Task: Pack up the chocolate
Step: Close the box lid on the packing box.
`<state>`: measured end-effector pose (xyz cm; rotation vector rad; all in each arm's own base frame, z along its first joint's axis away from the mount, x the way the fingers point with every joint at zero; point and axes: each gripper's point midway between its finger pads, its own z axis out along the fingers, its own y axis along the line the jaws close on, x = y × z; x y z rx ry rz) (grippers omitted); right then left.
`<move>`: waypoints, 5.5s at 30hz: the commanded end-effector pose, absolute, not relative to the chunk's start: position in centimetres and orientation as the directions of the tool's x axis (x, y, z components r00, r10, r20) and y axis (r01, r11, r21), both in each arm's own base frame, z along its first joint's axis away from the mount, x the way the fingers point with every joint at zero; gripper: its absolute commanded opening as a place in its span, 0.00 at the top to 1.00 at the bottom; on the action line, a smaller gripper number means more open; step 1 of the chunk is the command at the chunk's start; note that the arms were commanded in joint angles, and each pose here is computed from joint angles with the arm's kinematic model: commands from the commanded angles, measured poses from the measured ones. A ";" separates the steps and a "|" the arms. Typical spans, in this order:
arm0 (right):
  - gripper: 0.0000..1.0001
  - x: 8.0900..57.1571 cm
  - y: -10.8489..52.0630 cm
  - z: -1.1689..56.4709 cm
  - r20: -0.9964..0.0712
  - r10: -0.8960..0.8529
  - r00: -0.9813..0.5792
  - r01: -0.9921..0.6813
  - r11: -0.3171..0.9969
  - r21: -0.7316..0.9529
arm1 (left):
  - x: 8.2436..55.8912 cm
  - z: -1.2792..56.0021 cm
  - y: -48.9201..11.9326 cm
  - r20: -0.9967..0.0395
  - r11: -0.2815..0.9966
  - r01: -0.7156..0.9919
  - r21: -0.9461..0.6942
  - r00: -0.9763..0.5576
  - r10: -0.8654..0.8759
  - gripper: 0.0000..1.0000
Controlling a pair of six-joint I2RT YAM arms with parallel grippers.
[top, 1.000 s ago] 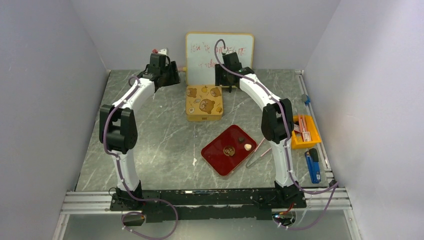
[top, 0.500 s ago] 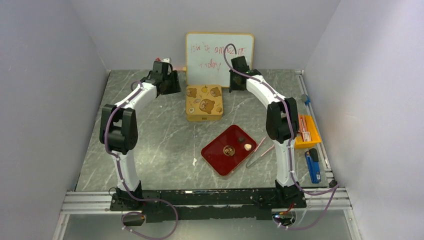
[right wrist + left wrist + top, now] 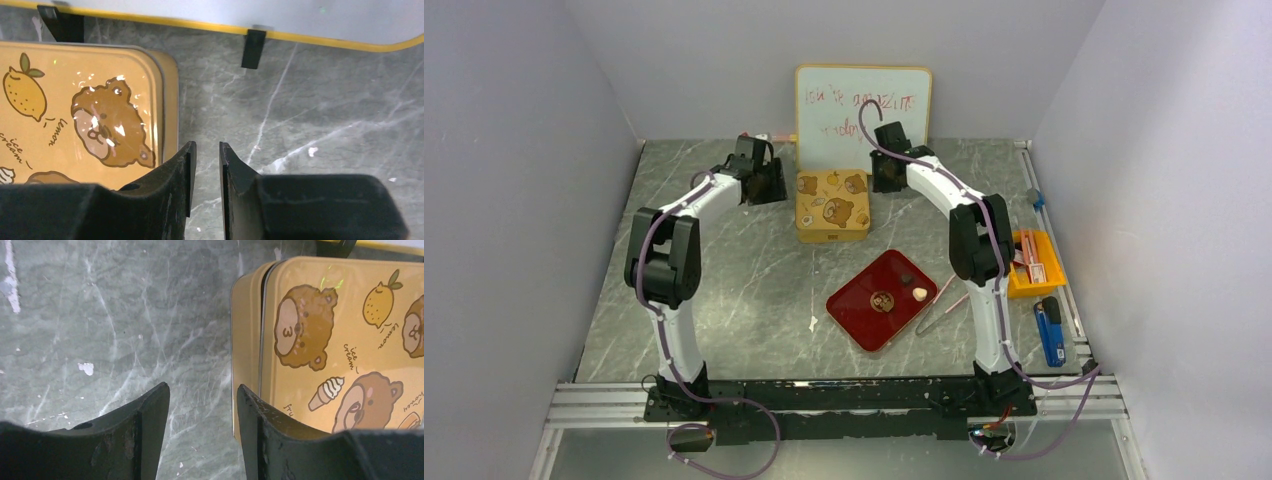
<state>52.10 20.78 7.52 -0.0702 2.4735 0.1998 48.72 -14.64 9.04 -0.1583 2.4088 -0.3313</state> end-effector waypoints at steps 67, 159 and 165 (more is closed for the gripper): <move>0.72 46.9 24.2 9.8 -0.629 -0.080 -0.773 -0.168 0.983 0.081 | 49.5 8.6 -15.4 -0.642 0.968 -0.013 -0.251 -0.746 -0.176 0.42; 0.79 40.4 20.4 9.2 -0.580 0.020 -0.814 -0.094 0.982 0.165 | 43.3 10.3 -19.3 -0.590 0.896 0.202 -0.396 -0.804 -0.080 0.36; 0.87 38.6 21.7 8.4 -0.561 -0.020 -0.828 -0.133 0.978 0.162 | 43.8 10.5 -19.3 -0.596 0.898 0.204 -0.389 -0.799 -0.077 0.35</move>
